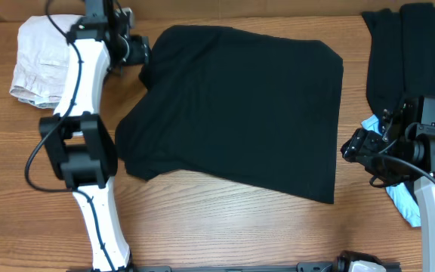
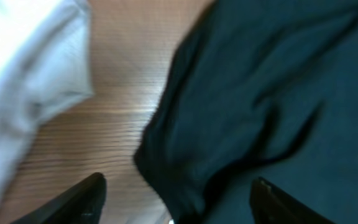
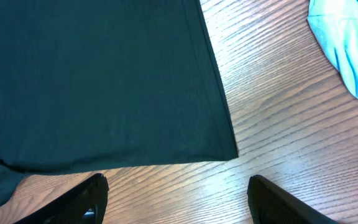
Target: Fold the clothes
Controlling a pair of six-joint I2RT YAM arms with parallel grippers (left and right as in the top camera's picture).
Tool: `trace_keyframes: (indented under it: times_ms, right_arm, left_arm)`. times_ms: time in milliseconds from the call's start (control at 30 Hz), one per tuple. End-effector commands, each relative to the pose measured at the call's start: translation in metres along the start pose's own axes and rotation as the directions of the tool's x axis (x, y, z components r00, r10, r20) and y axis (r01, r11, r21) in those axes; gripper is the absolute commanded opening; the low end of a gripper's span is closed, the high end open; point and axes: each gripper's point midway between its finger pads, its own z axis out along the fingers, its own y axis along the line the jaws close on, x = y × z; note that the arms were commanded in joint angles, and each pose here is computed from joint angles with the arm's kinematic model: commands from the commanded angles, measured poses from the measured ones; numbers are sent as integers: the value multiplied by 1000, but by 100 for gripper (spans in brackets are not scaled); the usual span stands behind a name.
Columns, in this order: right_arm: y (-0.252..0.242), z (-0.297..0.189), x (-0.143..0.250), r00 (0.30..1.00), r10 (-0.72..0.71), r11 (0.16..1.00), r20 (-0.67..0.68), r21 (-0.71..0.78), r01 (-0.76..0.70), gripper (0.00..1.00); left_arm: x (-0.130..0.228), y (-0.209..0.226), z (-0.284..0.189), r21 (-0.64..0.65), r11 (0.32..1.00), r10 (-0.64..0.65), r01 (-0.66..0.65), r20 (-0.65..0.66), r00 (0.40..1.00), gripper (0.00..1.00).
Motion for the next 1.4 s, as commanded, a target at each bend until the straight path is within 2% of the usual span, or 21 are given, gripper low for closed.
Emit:
trace_keyframes:
  times_ms: [0,167,300,467,533,633,700,733,1067,1167,1233,1267,1300,1333,1367]
  right_arm:
    - [0,-2,0,1000,-3,1000,3,1,3,75]
    - [0,-2,0,1000,-3,1000,2,1,3,75]
    - [0,-2,1,1000,-1,1000,-1,3,1,75]
    - [0,-2,1,1000,-1,1000,0,2,1,75]
    - [0,-2,1,1000,2,1000,-1,2,-2,76]
    - [0,-2,0,1000,2,1000,0,2,-2,76]
    - [0,-2,0,1000,2,1000,0,2,-2,75]
    - [0,-2,0,1000,1,1000,1,2,-1,76]
    - [1,-2,-1,1000,0,1000,5,-4,0,75]
    - [1,-2,-1,1000,0,1000,4,-4,0,75]
    - [1,-2,0,1000,1,1000,3,-4,-1,75]
    - [1,-2,0,1000,1,1000,2,-3,-1,75]
    - [1,-2,0,1000,1,1000,2,-3,-1,76]
    - [1,-2,0,1000,1,1000,2,-3,0,75]
    - [1,-2,0,1000,1,1000,2,-3,0,76]
  left_arm:
    - [17,-6,36,68,998,19,-15,-51,999,74]
    - [25,-7,61,111,994,16,-8,-68,998,73]
    - [34,-4,72,110,994,10,1,-94,996,63]
    - [42,-1,81,104,995,4,8,-119,993,38]
    - [43,1,82,92,996,4,8,-120,993,35]
    - [43,10,83,42,999,4,1,-119,993,25]
    - [41,13,83,26,1000,4,-1,-113,994,9]
    - [38,15,81,17,1000,4,-2,-108,994,4]
    - [-41,46,15,-233,972,38,-19,76,996,4]
    - [-55,48,3,-270,962,73,-41,112,991,4]
    - [-58,48,1,-286,956,105,-69,114,988,7]
    - [-58,46,2,-285,955,121,-86,108,987,23]
    - [-57,45,2,-285,954,122,-88,105,987,34]
    - [-55,44,3,-283,955,122,-90,98,988,65]
    - [-54,43,3,-281,955,121,-90,93,988,80]
